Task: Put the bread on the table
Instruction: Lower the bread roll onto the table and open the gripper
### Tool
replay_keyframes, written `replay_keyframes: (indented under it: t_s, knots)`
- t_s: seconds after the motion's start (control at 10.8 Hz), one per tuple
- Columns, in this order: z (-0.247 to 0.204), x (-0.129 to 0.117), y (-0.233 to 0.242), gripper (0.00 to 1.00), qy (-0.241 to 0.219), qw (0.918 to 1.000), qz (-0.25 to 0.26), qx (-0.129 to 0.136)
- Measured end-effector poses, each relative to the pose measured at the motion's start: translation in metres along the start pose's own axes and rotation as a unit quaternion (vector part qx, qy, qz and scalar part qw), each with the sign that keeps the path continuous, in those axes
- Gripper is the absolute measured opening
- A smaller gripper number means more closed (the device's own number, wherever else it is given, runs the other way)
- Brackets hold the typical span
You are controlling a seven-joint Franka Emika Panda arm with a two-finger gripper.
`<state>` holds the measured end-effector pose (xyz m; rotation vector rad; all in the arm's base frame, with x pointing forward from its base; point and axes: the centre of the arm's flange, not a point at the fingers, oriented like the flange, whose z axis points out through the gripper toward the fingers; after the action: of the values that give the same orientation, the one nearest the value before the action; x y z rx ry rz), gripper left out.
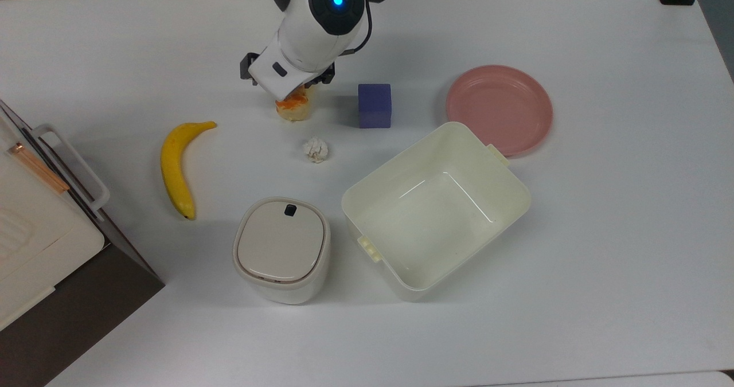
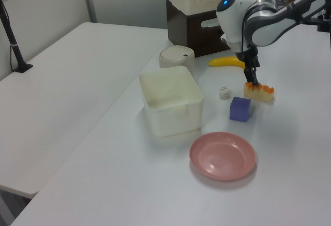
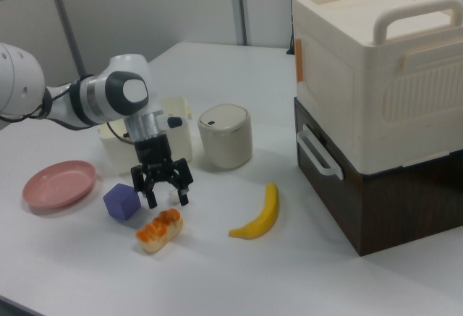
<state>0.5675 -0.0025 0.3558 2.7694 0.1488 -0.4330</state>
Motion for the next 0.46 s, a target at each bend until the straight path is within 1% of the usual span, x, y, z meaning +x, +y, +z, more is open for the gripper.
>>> replay_keyframes:
  t_s: [0.09,0.19,0.28,0.37,0.46]
  knots:
    - [-0.016,0.004,0.017,1.00,0.019,0.9992,0.026,0.025]
    - [-0.039,0.004,0.041,1.00,0.042,0.9957,0.058,0.059]
    - [-0.069,-0.001,0.074,1.00,0.073,0.9874,0.097,0.101]
    - [-0.096,-0.008,0.098,1.00,0.102,0.9783,0.125,0.130]
    - [-0.123,-0.017,0.116,1.00,0.131,0.9690,0.144,0.152]
